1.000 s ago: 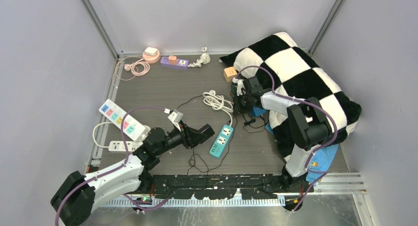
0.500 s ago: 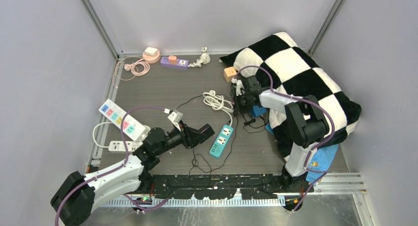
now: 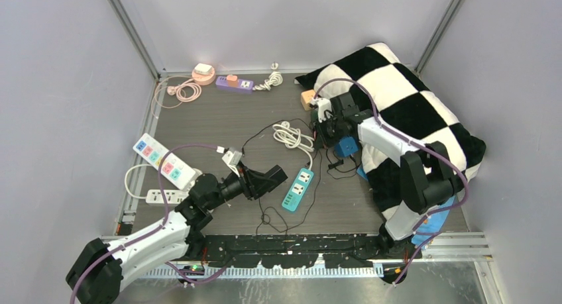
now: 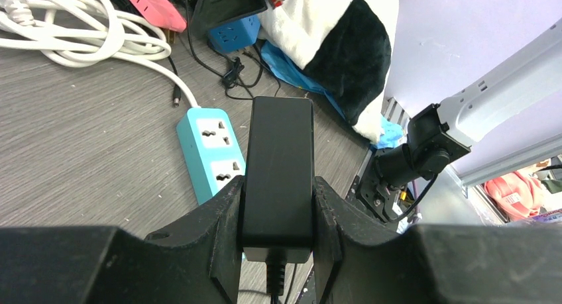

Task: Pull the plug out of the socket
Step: Place the plug at the center of the board, then move the socket to the center of the board.

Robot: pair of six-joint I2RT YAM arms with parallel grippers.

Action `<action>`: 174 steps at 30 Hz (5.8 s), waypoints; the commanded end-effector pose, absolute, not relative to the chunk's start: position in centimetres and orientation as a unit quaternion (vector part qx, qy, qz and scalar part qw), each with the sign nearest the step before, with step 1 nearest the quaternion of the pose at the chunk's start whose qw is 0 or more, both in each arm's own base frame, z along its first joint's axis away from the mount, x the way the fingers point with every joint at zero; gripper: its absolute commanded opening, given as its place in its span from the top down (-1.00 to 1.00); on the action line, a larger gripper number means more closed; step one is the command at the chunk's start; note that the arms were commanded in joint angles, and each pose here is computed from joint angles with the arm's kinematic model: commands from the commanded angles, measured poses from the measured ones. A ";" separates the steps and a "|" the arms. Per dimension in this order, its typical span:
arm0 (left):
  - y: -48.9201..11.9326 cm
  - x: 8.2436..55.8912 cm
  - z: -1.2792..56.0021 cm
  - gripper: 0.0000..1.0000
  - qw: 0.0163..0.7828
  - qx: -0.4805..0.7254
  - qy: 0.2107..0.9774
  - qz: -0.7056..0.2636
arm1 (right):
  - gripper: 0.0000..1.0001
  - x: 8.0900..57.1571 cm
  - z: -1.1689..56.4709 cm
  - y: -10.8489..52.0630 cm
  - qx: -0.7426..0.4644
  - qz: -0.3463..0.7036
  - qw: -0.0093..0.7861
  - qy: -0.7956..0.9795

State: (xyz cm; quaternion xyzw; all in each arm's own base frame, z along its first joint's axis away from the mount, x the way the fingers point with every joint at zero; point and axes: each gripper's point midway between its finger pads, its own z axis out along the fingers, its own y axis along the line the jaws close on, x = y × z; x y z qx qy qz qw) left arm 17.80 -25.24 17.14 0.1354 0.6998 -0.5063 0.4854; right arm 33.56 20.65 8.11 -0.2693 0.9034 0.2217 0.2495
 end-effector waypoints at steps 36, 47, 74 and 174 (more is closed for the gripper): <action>-37.4 16.8 36.7 0.99 0.422 0.269 0.524 -0.689 | 0.98 33.8 34.0 6.6 -0.162 0.021 0.619 0.768; -43.4 23.9 31.6 0.99 0.434 0.222 0.569 -0.663 | 0.99 36.0 30.9 4.9 -0.137 -0.017 0.601 0.788; -47.7 39.8 18.7 0.99 0.493 0.056 0.656 -0.569 | 0.81 38.4 18.7 8.7 -0.177 0.077 0.450 0.872; -34.6 32.3 14.3 -0.80 0.514 0.104 0.833 -0.177 | -0.39 32.7 20.3 13.6 -0.300 0.239 0.407 0.829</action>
